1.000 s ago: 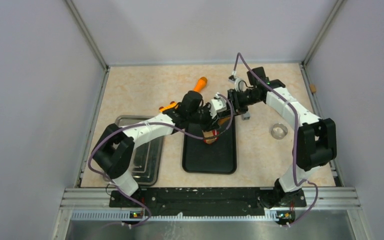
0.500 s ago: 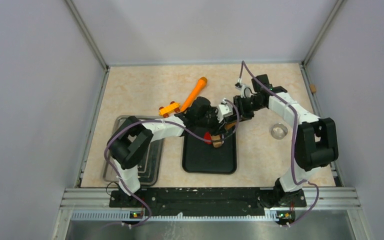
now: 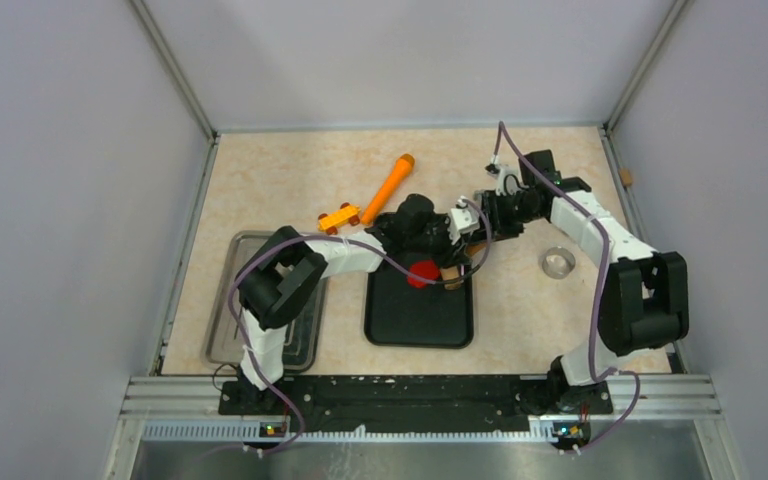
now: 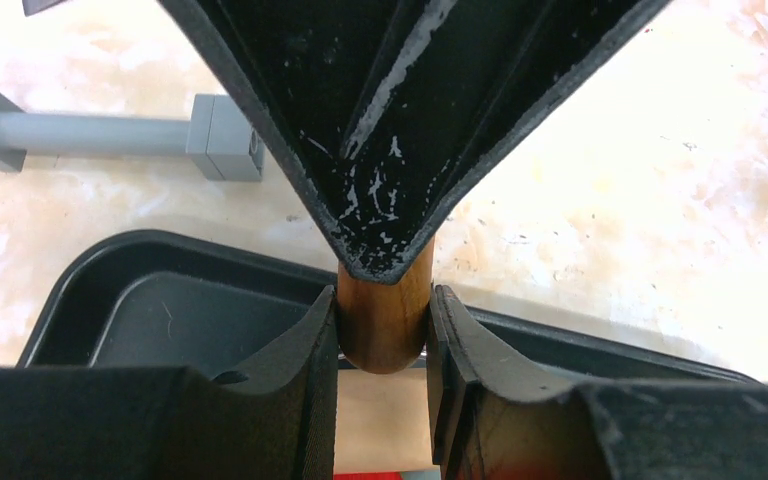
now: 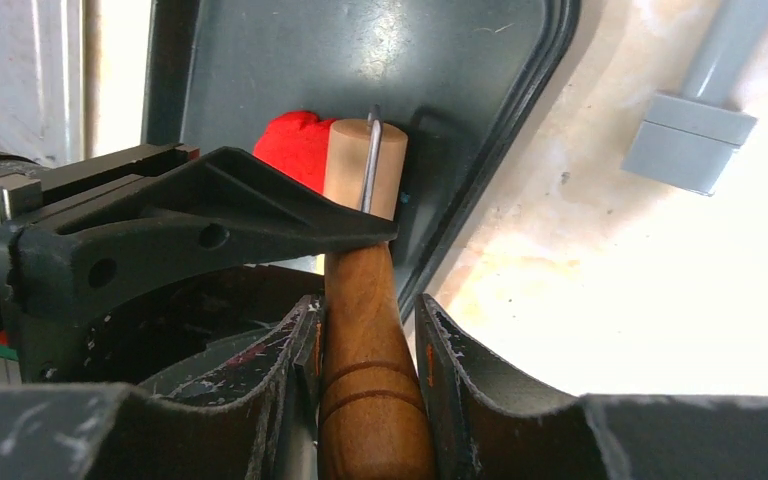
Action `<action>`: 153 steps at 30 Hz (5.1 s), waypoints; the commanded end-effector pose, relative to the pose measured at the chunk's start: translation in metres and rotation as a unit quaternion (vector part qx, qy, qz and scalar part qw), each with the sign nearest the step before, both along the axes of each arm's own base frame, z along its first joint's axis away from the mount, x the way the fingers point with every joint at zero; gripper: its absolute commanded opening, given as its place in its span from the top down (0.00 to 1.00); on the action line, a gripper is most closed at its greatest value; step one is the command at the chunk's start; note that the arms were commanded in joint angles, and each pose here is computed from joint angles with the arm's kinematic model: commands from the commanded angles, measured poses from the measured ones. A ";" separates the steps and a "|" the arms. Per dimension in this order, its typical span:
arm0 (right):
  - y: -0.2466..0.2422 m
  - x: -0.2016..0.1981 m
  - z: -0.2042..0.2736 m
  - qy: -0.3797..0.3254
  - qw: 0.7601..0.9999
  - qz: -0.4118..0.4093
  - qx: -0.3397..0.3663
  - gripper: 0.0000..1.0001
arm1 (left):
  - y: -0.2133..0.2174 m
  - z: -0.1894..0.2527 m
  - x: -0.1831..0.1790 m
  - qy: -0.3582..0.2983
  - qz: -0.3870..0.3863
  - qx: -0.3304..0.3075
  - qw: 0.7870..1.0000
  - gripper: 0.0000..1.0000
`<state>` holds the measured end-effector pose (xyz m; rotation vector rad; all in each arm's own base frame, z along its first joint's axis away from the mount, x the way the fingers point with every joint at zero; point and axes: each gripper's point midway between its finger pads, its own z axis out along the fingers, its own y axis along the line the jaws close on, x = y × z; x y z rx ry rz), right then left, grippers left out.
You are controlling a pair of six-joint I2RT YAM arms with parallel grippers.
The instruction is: Roll out the dumpling wrappers from the dough
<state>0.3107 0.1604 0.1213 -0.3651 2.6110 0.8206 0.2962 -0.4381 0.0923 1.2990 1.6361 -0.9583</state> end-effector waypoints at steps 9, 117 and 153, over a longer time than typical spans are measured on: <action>0.017 -0.017 0.092 -0.117 0.989 0.060 0.062 1.00 | -0.003 0.078 -0.004 -0.049 -0.001 -0.012 0.999 1.00; 0.063 -0.005 0.048 -0.128 0.969 0.211 0.027 1.00 | 0.051 0.077 0.000 0.010 0.056 0.011 0.998 1.00; 0.055 -0.035 -0.049 -0.104 0.966 0.236 -0.031 1.00 | 0.084 -0.024 -0.038 0.074 0.071 0.106 0.989 1.00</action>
